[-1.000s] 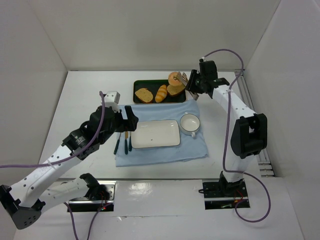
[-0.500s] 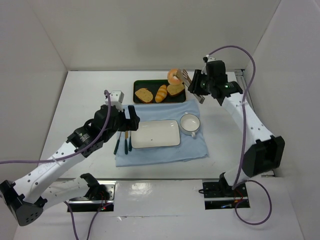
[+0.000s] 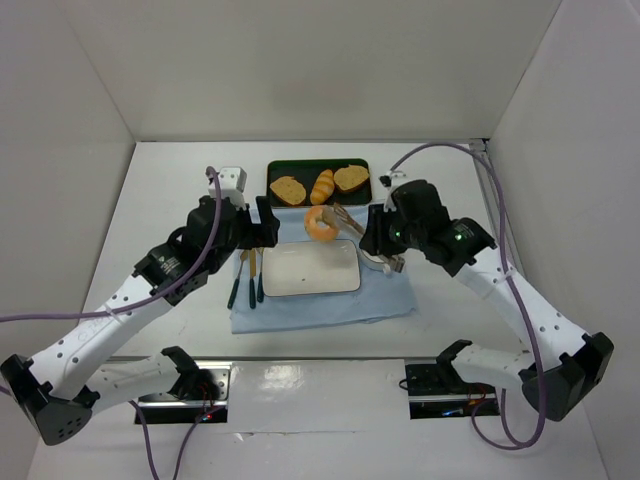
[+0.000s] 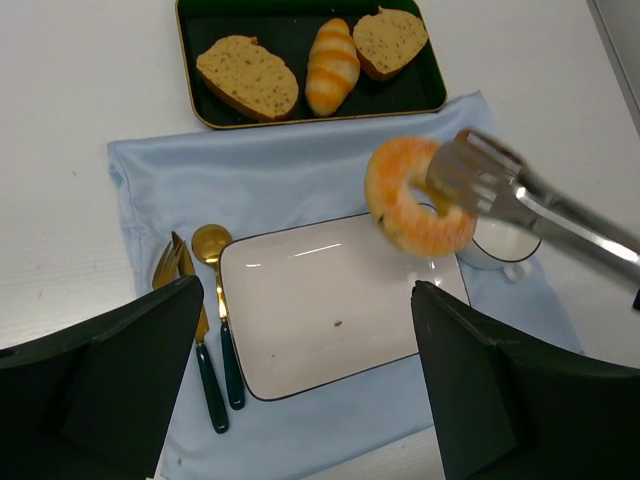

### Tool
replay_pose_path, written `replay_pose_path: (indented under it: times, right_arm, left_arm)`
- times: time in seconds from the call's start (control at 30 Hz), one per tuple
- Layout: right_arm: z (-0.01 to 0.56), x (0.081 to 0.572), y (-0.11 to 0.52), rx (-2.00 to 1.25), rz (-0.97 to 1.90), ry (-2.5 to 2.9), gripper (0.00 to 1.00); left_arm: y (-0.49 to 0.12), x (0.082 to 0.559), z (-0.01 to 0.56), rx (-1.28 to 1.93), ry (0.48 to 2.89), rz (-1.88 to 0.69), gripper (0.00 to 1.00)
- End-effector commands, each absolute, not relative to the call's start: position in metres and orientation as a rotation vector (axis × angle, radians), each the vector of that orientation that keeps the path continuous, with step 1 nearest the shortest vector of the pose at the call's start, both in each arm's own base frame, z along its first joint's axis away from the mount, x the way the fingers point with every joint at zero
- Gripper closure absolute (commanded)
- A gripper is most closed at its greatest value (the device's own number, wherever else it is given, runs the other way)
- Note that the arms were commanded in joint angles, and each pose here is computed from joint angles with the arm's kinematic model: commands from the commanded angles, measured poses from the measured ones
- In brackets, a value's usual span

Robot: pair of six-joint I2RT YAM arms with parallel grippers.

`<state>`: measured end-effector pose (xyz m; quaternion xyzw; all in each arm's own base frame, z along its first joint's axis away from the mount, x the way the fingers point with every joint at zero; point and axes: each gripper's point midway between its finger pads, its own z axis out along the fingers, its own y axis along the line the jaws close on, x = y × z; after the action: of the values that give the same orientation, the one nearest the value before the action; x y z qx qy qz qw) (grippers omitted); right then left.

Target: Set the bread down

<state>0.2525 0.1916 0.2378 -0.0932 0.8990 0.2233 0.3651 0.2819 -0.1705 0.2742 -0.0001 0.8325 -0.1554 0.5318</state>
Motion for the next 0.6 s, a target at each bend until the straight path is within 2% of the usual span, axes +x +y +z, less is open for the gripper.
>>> replay_pose_path:
  times: [0.0, 0.3, 0.57]
  right_arm:
    - [0.228, 0.232, 0.195, -0.26, 0.572, 2.338, 0.7]
    - [0.189, 0.206, 0.223, -0.375, 0.604, 2.371, 0.7]
    - [0.166, 0.214, 0.248, -0.397, 0.627, 2.36, 0.7]
  left_arm:
    - [-0.166, 0.292, 0.313, -0.027, 1.878, -0.375, 0.01]
    - [-0.158, 0.283, 0.326, -0.059, 1.857, -0.391, 0.01]
    - [-0.151, 0.273, 0.325, -0.084, 1.866, -0.406, 0.01]
